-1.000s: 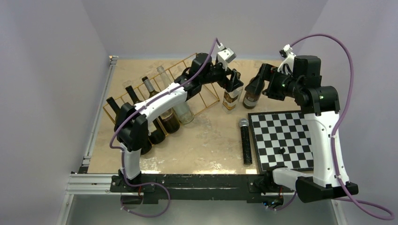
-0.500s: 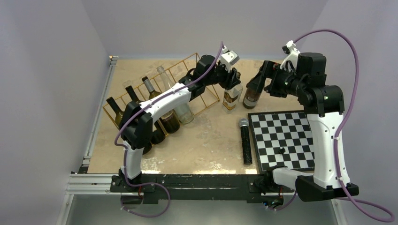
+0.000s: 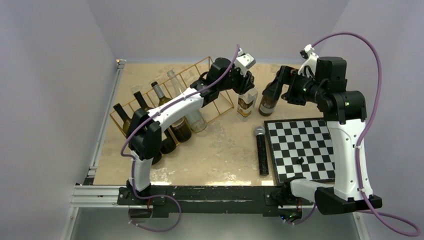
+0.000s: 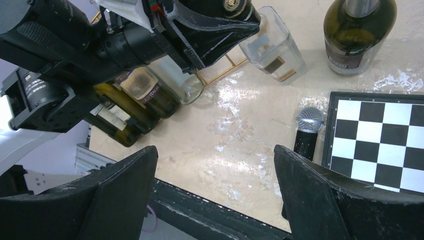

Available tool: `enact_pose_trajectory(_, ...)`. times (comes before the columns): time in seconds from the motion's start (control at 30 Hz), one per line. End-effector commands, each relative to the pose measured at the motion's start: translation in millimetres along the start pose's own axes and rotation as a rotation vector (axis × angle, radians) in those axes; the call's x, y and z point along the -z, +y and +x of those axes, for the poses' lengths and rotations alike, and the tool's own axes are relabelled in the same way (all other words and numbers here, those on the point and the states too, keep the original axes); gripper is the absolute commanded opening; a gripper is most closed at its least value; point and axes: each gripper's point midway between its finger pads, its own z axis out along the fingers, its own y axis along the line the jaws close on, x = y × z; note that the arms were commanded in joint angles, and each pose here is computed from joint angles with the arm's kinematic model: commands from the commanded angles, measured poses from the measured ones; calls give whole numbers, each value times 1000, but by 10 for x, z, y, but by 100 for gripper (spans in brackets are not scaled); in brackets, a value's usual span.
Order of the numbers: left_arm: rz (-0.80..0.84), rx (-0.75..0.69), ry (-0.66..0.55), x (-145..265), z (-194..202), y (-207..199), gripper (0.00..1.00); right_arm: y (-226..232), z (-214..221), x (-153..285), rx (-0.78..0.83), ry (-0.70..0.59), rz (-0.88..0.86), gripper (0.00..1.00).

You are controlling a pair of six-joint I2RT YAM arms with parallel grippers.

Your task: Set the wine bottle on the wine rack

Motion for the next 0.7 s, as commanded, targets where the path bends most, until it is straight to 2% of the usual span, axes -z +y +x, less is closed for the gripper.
enact_pose_trajectory(0.0,-15,-6,-127,459,-805,-142,0,41,-57,57,4,-36,-10,91)
enact_pose_trajectory(0.2,-34,62,-120,814,-1072,-134,0,50,-36,4,-14,-30,-25,91)
enact_pose_trajectory(0.43,-34,146,-129,1226,-1173,-14,0,49,-8,-43,-34,-28,-38,90)
enact_pose_trajectory(0.67,-72,176,-136,1541,-1175,333,0,61,-11,-58,-42,-28,-45,90)
